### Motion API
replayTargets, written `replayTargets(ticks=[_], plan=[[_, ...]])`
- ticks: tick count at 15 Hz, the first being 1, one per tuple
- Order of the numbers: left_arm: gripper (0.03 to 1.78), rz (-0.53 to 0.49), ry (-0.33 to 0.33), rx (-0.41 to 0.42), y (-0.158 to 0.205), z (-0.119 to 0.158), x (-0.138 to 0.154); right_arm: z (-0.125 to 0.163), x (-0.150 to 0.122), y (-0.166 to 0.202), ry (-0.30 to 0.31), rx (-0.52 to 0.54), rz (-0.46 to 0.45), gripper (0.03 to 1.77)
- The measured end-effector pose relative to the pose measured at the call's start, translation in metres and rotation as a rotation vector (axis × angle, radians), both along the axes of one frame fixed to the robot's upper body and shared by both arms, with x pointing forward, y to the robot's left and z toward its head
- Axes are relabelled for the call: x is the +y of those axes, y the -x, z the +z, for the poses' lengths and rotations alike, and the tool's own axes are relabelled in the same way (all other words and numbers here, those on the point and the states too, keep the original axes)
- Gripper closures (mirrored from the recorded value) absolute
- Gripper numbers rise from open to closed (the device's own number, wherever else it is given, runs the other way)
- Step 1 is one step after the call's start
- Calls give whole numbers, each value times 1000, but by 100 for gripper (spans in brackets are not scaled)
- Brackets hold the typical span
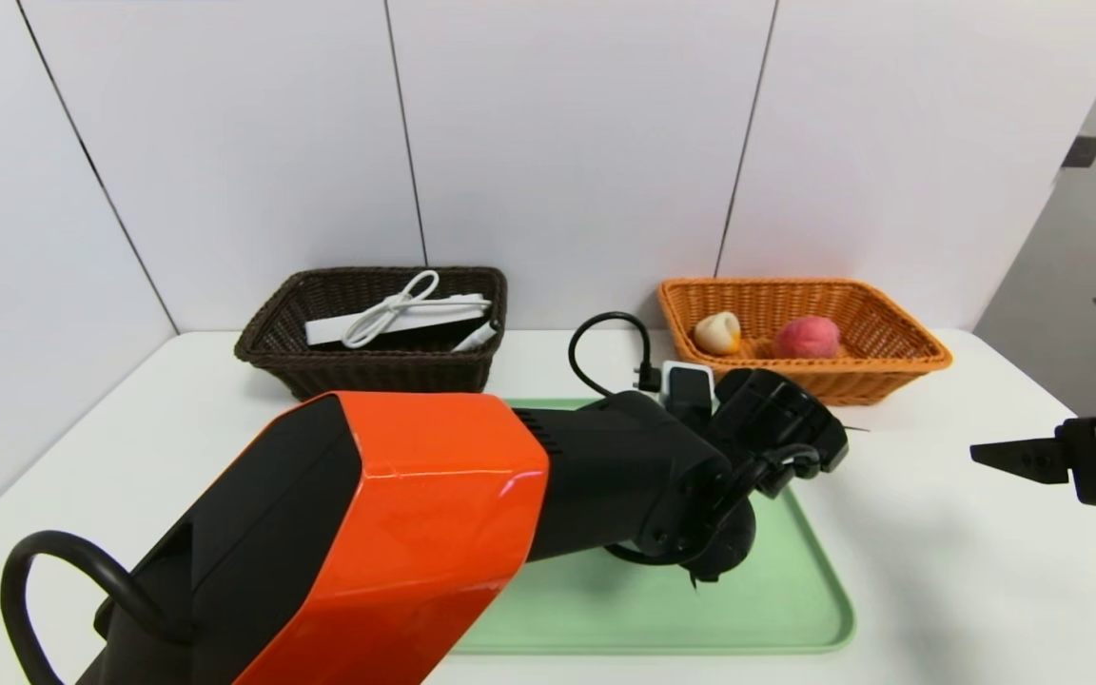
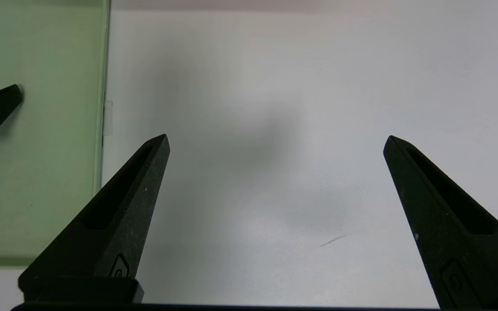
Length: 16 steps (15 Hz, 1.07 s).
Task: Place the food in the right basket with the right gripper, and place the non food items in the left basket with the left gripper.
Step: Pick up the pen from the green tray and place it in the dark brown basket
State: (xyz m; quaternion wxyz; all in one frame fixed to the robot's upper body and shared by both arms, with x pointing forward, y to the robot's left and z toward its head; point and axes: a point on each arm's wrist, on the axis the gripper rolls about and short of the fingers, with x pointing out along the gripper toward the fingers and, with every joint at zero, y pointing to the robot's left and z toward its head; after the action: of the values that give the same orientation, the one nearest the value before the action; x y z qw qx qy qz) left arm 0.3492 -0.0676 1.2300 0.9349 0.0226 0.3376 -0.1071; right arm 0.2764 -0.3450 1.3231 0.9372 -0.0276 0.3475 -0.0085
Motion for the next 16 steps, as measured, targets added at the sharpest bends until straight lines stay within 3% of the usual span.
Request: replayTargets(ticks=[3,8,11,16], plan=[[69,2,-6,2,-1,-3,-1,0,0,0,0,-2,-2,9],[112,9,-16,8,-4,-7,1,0,-1,0,-1,-1,-5,9],[168,16,-27,17,-5,-8,3,0,-1,0,-1,0,-7,9],[168,24,-26,16,-8,-4,7,0,-2,1,-2,-2,-14,9]])
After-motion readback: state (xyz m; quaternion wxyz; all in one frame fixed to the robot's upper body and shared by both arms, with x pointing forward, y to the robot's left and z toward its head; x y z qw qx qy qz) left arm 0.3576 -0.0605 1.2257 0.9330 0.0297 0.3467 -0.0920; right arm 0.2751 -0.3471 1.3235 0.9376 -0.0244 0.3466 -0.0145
